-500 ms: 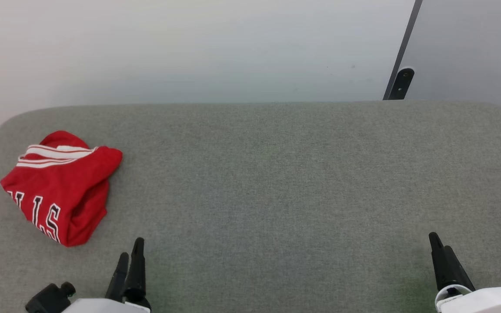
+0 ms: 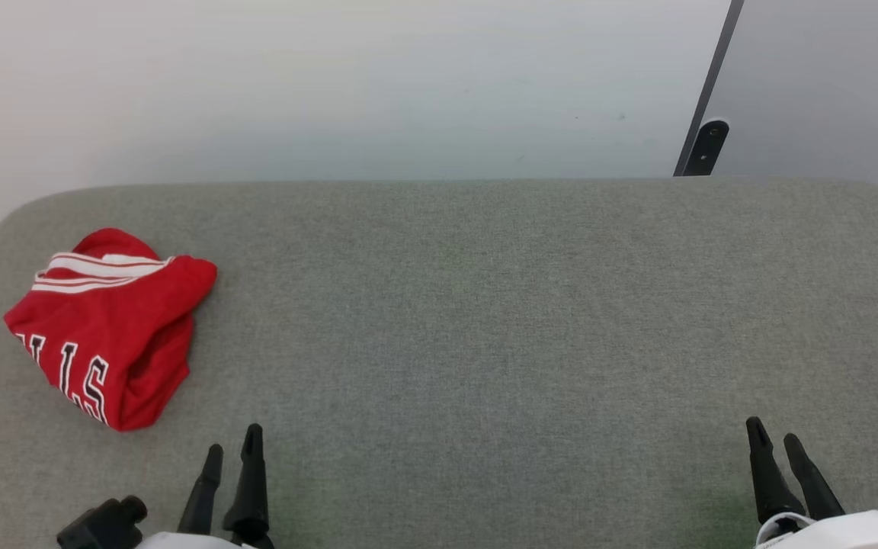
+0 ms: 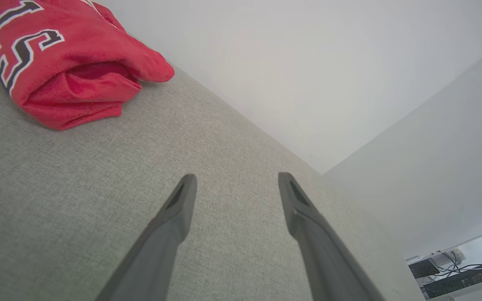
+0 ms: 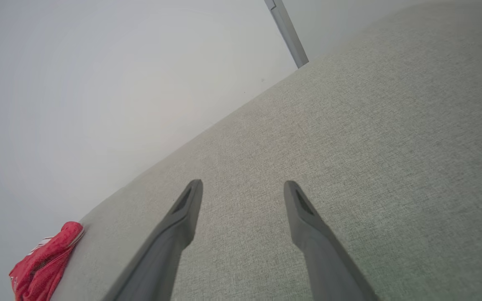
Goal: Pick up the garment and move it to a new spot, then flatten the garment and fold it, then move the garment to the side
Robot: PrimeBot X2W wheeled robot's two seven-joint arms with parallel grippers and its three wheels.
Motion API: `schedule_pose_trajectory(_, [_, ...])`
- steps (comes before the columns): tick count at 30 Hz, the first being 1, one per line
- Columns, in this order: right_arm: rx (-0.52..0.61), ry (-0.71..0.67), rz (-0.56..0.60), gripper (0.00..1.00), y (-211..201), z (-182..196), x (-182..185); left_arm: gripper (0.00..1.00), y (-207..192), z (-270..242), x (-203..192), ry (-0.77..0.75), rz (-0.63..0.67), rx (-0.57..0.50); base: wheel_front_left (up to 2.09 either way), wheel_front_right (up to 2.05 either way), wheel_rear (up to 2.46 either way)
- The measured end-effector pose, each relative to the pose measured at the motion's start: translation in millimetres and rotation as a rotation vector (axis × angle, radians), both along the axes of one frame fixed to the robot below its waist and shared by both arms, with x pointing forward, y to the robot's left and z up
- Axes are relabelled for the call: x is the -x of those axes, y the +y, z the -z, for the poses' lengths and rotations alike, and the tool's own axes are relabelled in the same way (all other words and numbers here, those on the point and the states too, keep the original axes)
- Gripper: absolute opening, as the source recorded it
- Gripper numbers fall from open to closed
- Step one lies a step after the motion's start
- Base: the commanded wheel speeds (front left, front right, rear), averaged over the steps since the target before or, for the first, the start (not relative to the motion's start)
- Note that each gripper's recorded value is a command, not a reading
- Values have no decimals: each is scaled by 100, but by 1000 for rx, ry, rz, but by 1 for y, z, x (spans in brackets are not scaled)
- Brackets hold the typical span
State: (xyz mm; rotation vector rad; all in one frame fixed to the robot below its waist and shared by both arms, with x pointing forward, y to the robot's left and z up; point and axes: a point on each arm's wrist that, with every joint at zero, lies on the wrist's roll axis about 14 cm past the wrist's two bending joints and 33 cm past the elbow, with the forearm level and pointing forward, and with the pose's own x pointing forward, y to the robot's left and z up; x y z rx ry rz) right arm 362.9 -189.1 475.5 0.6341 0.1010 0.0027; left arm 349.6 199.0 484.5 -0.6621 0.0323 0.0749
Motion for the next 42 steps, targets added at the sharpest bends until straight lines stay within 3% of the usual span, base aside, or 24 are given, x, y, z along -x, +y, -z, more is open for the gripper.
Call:
schedule_pose_trajectory(14, [159,-15,-27,100,2,-1,4,100,-2,-5,5,-23,10,-165,0,0,0])
schedule_pose_trajectory(42, [372,-59,-46,100,5,-5,7,100,-9,-5,13,-37,37,-411,0,0,0])
